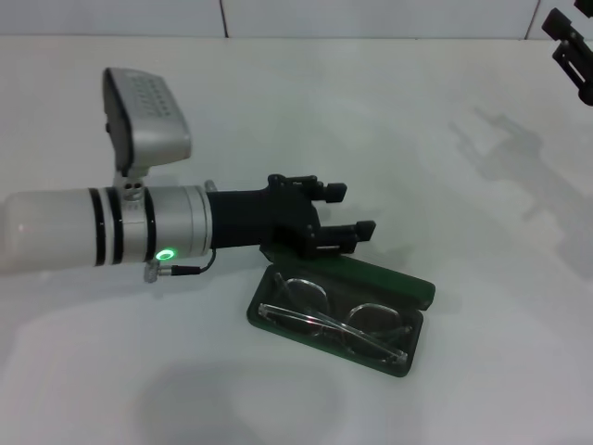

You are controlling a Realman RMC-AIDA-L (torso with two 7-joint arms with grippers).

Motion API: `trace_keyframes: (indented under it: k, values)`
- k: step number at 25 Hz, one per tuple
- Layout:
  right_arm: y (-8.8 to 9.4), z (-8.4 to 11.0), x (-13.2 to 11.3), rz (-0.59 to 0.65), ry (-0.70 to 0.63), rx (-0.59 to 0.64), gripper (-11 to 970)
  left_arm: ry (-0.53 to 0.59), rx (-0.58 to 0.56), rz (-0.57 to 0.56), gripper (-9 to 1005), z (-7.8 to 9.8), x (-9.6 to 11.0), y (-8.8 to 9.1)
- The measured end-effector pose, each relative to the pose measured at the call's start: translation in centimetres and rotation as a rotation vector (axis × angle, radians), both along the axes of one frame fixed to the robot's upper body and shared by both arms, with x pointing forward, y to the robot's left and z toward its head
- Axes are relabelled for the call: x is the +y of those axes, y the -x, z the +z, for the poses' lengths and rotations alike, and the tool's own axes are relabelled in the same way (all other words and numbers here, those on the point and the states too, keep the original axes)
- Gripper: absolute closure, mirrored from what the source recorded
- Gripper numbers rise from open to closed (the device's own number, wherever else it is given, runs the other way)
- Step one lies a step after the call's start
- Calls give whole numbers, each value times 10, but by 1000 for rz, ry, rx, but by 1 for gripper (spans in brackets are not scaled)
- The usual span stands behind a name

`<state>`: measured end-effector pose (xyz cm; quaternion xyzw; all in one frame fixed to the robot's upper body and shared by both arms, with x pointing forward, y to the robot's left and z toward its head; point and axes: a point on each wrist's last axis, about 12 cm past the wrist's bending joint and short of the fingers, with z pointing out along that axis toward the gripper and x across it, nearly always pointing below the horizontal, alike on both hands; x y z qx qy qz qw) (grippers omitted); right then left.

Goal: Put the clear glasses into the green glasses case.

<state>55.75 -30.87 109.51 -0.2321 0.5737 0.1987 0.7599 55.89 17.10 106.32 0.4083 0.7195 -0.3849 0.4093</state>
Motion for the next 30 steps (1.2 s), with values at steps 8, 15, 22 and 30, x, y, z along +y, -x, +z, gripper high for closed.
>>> trace_keyframes:
  k: [8,15,22,30]
  values:
    - [1,-1,2,4,-7,3,521,-102,60,-23,298,-2,-8,-7]
    - [4,-2,1,5,-12,0,520,-104,63,-29,295,-6,-4,-1]
    - [2,0,3,11,-13,-6,518,-107,37,-51,292,-16,4,12]
    - [0,1,6,33,-4,-6,516,-88,24,-38,288,-21,9,19]
